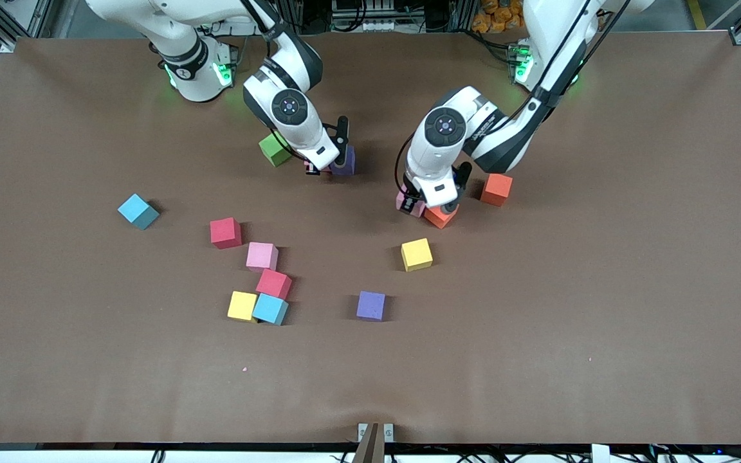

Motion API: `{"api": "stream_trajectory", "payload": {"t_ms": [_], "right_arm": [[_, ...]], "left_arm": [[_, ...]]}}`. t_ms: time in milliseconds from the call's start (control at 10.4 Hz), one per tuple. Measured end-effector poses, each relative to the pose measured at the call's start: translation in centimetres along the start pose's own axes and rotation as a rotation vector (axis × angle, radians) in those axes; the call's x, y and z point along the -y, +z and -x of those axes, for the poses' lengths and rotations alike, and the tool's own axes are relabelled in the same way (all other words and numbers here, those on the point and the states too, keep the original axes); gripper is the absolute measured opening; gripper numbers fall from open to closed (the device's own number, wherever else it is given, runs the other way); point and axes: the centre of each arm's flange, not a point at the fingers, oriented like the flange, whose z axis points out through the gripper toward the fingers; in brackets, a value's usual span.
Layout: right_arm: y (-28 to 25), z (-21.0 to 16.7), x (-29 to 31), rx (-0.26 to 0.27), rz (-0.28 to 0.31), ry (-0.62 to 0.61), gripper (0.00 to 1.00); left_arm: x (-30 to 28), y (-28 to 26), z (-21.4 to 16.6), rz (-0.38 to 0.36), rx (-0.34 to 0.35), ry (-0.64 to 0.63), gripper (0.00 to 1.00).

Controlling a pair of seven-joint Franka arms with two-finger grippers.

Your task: Form number 2 with 11 blocks

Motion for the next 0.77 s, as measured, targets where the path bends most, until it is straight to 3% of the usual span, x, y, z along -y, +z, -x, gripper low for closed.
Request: {"api": "stream_trajectory", "payload": {"t_ms": [287, 574, 766], "right_arm": [[0.1, -0.2, 0.2, 0.003, 0.001, -0.003, 0.58], [0.1, -0.2, 0.2, 0.003, 0.002, -0.001, 0.59], [0.3, 0.0, 0.0, 0.005, -0.001, 0.008, 0.82]], "left_arm": [[0.3, 0.2, -1.0, -0.006, -0.003, -0.141, 0.59], [0.4, 1.3, -2.8, 0.029, 0.041, -0.207, 0.59], [0.0, 1.3, -3.5, 0.051, 0.052, -0.233, 0.59]]}}
